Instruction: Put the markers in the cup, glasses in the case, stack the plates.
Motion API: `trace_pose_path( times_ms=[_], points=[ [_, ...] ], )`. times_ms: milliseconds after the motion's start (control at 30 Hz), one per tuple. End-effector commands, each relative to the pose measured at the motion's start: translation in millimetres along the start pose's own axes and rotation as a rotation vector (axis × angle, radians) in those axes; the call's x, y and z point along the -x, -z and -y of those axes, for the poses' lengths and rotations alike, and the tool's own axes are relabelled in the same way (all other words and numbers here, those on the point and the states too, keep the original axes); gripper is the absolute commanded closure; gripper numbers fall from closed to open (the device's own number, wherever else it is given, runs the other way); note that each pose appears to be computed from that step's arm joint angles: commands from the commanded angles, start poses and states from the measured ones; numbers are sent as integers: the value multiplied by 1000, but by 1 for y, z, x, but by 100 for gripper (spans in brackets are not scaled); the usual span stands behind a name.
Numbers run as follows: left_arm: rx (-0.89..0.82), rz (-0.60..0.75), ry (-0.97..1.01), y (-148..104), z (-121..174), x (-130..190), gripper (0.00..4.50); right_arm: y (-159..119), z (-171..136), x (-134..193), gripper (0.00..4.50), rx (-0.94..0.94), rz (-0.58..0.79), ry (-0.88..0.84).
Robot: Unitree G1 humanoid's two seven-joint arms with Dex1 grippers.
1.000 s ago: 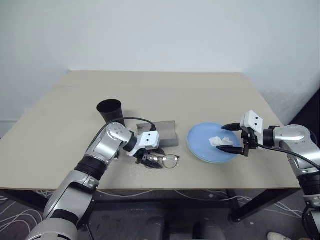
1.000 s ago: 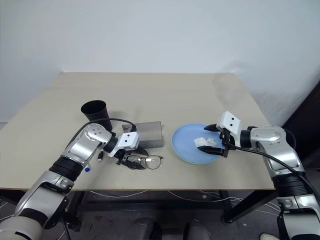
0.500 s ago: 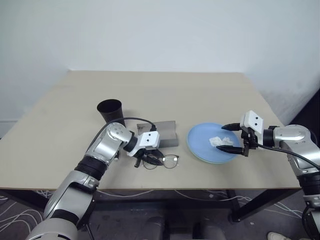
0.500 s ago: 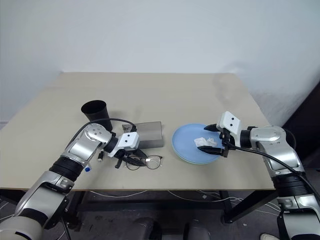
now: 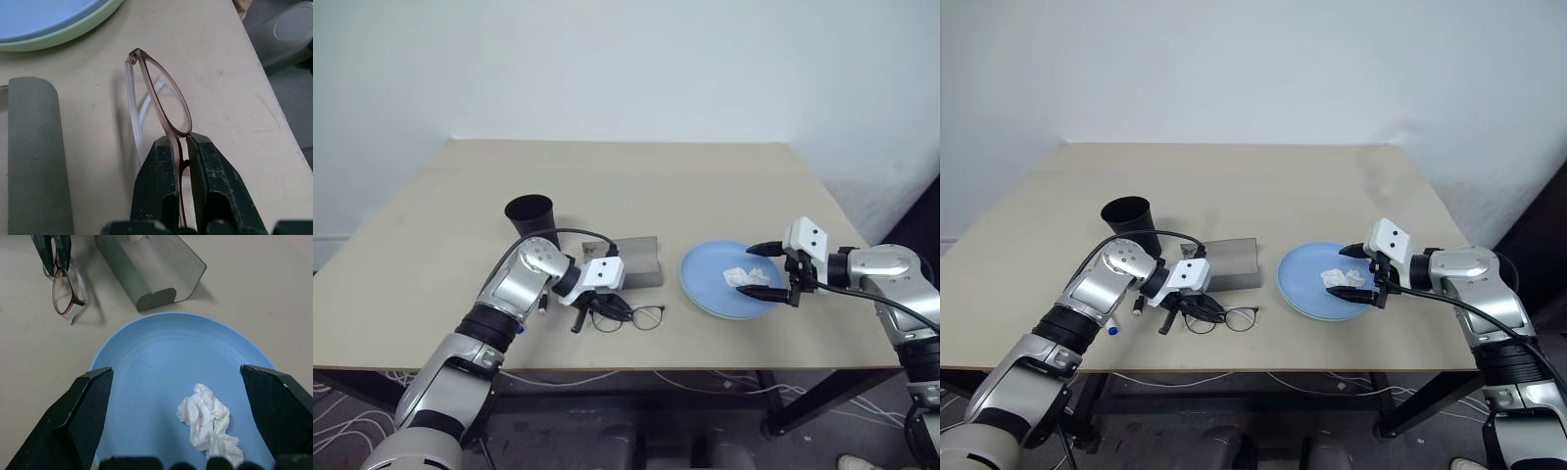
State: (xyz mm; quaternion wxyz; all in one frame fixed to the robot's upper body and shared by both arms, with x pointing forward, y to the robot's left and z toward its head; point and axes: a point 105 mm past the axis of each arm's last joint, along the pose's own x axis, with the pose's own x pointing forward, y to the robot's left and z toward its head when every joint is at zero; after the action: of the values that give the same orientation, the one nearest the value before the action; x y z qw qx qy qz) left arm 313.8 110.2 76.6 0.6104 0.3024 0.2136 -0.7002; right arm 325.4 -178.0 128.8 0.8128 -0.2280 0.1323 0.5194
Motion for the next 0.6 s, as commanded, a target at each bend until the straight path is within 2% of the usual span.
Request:
trace_pose_path(
  times_ms=[33, 233, 500, 600],
  points=[
    [-27, -4, -30, -7, -7, 5, 449, -18, 6, 3, 0, 54, 39, 20],
    [-46, 53, -90, -30, -25, 25, 449, -18, 7, 2, 0, 56, 37, 19],
    [-74, 114, -223, -59, -59, 71, 449, -18, 7, 0, 0, 54, 39, 17],
    [-73, 123, -244, -62, -64, 79, 449, -18, 7, -1, 0, 53, 40, 16]
  ],
)
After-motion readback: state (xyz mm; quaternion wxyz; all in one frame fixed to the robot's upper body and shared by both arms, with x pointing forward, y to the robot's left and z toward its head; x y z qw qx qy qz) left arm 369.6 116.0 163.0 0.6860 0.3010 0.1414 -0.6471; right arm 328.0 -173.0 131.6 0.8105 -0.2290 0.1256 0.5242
